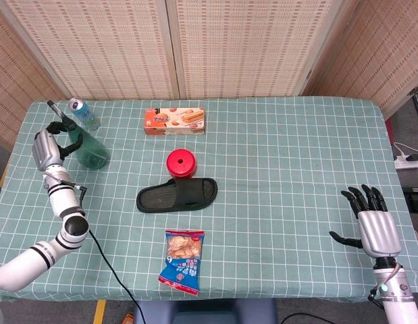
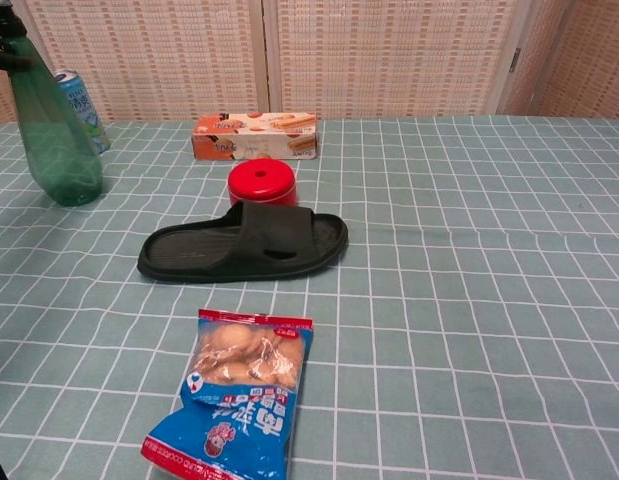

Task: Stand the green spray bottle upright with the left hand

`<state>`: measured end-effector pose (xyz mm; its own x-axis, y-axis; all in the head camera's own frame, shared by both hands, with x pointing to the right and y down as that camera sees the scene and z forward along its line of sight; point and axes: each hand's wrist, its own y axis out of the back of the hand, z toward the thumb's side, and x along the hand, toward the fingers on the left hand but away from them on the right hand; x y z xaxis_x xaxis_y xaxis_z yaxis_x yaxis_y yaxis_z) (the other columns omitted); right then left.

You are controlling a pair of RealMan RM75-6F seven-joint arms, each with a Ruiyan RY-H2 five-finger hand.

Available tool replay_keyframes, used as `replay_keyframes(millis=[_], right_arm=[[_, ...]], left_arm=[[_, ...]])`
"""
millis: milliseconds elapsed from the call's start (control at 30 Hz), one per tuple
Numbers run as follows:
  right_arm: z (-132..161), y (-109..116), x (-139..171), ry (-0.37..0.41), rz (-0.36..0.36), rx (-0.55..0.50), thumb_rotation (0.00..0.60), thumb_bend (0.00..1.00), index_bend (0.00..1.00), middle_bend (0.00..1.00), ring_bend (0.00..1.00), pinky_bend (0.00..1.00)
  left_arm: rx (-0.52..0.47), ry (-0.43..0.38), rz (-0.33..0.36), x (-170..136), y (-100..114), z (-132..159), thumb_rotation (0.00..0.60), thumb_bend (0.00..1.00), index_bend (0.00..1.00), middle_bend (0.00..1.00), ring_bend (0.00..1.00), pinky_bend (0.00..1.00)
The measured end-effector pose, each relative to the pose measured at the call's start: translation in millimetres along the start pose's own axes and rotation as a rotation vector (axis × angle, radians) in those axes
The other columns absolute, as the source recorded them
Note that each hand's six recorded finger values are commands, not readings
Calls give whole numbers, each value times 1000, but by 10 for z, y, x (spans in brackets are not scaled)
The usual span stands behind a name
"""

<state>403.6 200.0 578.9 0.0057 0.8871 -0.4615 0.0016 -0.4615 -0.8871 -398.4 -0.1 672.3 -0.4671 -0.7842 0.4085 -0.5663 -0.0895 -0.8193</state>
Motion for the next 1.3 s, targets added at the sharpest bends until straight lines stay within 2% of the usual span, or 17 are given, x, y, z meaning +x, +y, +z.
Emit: replay_keyframes(millis=[133,267,733,933,1133,1300], right_arm=[[0,0,0,0,0,-2,600,0,171,124,0,23],[-2,2,2,1,-1,-4,600,0,174,124,0,26],[3,1,7,8,2,-12,600,0,186,124,0,40],[5,5,10,15,6,-25,600,0,186,124,0,41],[3,12,21,30,10,-48,600,0,186,124,0,41],[2,14,24,36,14,-60,600,0,191,124,0,41]], left_arm=[[4,-9,-14,-17,-22,19,600,242,173,324,241,87],[0,-6,-27,-31,-36,15,600,207,8,292,219,84],[18,5,-31,-31,94,-64,600,188,0,41,13,22],[51,38,-37,-79,281,-217,600,185,0,3,0,6],[88,105,-32,-161,544,-503,600,186,0,0,0,6],[102,123,-23,-221,672,-616,600,206,0,0,0,27]])
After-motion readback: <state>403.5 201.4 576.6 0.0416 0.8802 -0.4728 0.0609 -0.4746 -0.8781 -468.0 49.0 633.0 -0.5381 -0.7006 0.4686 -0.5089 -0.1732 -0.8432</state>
